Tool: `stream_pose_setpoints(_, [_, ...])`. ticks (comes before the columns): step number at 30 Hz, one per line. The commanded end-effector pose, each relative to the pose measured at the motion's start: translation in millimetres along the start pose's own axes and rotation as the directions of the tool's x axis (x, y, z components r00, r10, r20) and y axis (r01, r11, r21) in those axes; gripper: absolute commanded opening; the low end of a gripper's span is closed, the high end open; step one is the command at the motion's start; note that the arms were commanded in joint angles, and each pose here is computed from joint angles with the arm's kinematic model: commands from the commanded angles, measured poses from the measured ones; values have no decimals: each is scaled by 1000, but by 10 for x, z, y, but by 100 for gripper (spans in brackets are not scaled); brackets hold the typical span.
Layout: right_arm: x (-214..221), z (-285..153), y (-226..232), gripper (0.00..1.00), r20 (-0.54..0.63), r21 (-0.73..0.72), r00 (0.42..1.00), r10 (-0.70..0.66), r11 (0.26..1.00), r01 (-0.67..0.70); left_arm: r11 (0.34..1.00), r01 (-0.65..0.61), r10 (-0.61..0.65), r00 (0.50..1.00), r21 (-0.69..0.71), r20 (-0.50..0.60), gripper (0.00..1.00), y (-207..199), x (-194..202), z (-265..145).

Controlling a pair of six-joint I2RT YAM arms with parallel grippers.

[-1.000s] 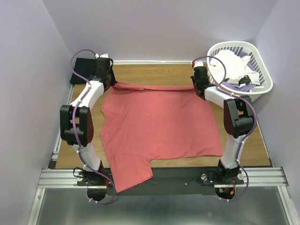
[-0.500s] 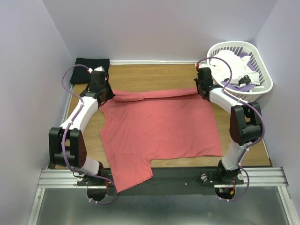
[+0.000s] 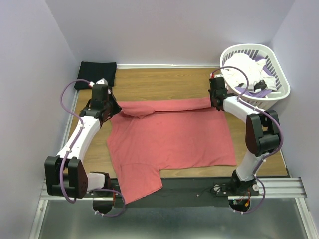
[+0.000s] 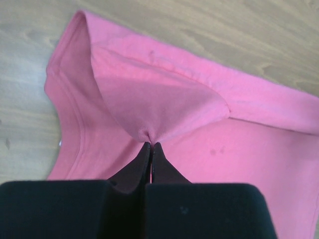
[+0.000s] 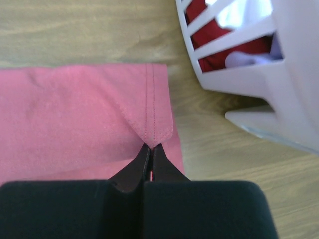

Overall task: Fold and stack the t-shirts
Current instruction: Fold the tshirt

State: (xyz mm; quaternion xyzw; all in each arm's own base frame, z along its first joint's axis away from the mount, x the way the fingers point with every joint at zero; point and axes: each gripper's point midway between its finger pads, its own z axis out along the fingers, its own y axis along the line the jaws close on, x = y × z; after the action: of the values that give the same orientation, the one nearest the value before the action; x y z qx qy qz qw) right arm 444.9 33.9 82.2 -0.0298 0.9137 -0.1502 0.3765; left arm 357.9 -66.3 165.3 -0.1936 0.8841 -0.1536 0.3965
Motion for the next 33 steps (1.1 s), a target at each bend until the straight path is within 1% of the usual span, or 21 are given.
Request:
stream_pose_setpoints(1, [206,-39,-92,1,-53,51,997,47,998,-45,999,36,-35,997,11,-63,0,73,267,-35])
stream_pose_setpoints(5, [347,9,-100,1,-99,71,995,32,997,-25,999,40,-38,996,12,-84,0,129,402,-74])
stream_pose_setpoints(9, [383,7,-118,1,-120,88,992,40,996,-30,1000,19,-19,997,-3,-76,0,174,404,-101])
stream_pose_setpoints(13, [530,78,-43,1,-168,70,985,36,997,-25,1000,8,-10,994,-20,-110,0,255,528,15])
stream_pose_setpoints(16, [594,116,-6,1,-189,64,981,38,998,-26,999,1,-4,994,-34,-110,0,307,562,102])
stream_pose_setpoints(18, [605,137,17,2,-195,56,980,35,998,-25,999,-4,0,994,-40,-112,0,327,572,135])
stream_pose_setpoints(21, [594,159,40,7,-199,49,979,34,998,-25,999,-14,10,992,-32,-125,0,326,602,168])
stream_pose_setpoints(23, [597,154,26,16,-203,56,978,40,998,-29,999,-17,13,992,-29,-123,0,326,605,171])
stream_pose_setpoints(24, [577,137,33,24,-201,53,979,47,998,-37,999,-24,21,992,-23,-121,0,318,596,171])
stream_pose_setpoints(25, [566,125,28,29,-198,53,979,48,998,-38,1000,-28,26,992,-13,-121,0,299,587,173])
stream_pose_setpoints(27, [421,30,14,38,-163,38,983,78,997,-72,1000,-30,31,991,9,-132,0,257,596,177])
stream_pose_setpoints(28, [366,-13,29,48,-152,20,984,89,996,-87,999,-29,31,991,19,-130,0,231,579,179])
stream_pose_setpoints(30, [169,-146,28,53,-101,-16,989,107,994,-109,999,-31,34,991,26,-127,0,204,550,181])
stream_pose_setpoints(31, [123,-200,45,56,-96,-40,989,109,993,-114,999,-33,37,992,35,-118,0,171,504,177])
stream_pose_setpoints(32, [39,-273,166,58,-86,-115,990,114,986,-123,999,-34,38,993,35,-116,0,165,488,184])
stream_pose_setpoints(33, [-1,-324,218,62,-78,-151,990,116,980,-127,998,-40,44,993,39,-111,0,146,464,186])
